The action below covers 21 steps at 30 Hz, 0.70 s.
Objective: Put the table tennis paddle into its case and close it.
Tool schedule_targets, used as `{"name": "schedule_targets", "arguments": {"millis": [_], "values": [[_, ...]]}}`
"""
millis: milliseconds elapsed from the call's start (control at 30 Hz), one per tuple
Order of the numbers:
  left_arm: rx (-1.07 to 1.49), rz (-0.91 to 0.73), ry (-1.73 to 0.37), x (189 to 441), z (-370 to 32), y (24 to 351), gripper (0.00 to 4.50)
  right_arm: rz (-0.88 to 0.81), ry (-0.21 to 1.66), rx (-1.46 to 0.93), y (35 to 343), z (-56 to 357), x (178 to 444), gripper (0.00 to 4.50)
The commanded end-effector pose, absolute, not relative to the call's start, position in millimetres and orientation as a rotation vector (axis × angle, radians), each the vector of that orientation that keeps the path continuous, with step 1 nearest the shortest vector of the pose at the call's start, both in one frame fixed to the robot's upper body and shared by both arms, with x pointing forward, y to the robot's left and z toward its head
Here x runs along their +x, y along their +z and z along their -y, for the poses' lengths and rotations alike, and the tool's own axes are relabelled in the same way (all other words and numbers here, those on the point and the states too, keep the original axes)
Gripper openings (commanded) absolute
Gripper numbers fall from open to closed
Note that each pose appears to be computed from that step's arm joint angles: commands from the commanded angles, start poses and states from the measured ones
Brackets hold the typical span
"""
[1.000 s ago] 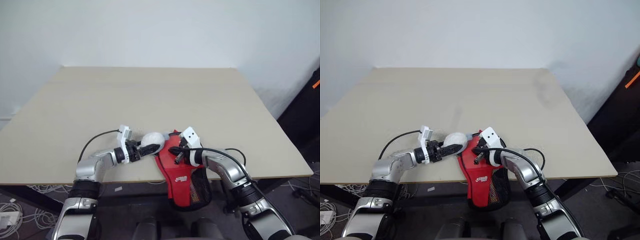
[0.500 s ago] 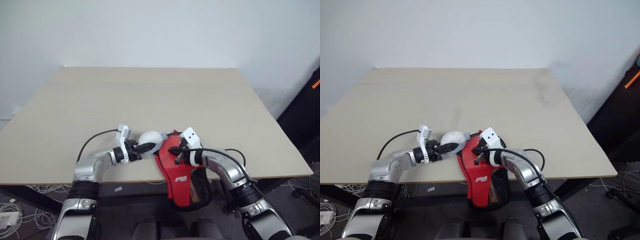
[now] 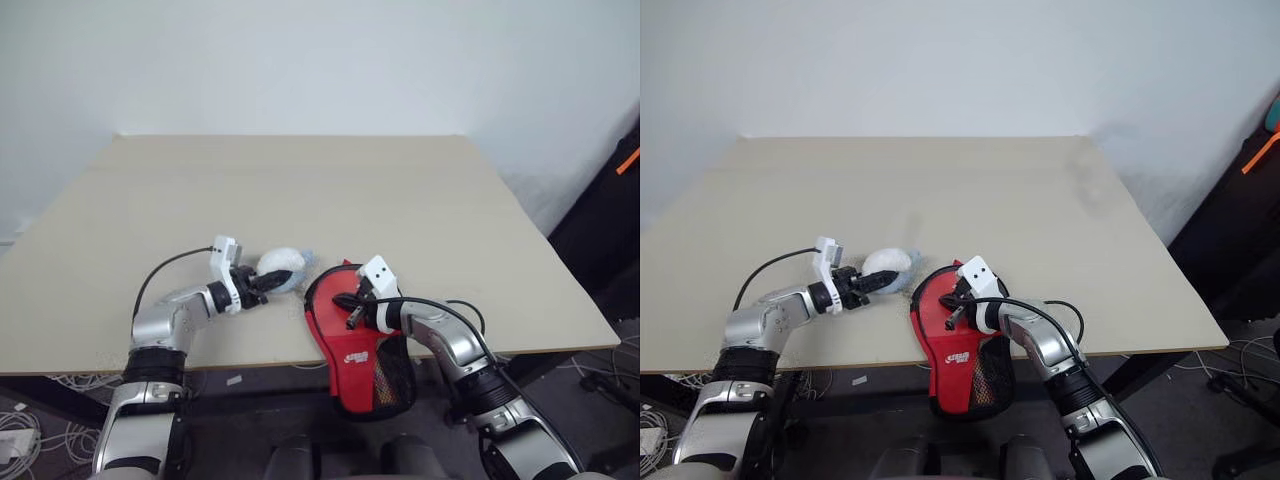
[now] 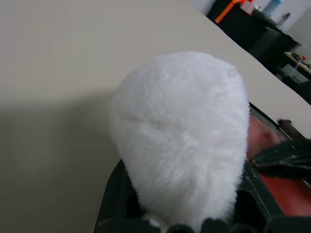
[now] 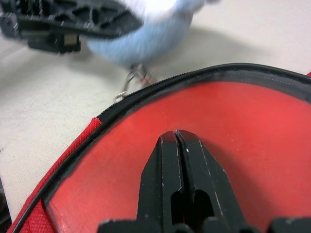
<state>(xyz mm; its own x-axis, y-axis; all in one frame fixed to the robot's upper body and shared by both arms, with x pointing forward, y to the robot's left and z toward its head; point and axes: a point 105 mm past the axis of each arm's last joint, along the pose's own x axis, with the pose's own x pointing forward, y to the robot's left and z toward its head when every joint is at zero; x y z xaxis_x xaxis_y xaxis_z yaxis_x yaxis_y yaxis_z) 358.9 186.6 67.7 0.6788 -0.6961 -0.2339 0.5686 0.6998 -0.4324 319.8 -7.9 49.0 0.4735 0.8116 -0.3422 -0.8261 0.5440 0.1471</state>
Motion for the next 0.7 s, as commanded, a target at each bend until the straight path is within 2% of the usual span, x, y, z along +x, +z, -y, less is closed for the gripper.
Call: {"name": "schedule_targets", "arguments": {"millis": [33,367,700], "values": [[-0.29,-0.312,-0.677,373.1,-199.9,90.6,1.34,-0.406,0.985,-0.03,42.5,12.6,321.9,0.0],[-0.277,-0.299,-0.681,384.6,-185.0,89.5,1.34,-0.401,1.002,-0.033,35.7,9.1,320.5,0.0],[-0.234,-0.228,-0.67,419.9,-157.1,108.5,1.34,-0.407,1.02,-0.046,32.5,6.2,319.3,0.0]]}}
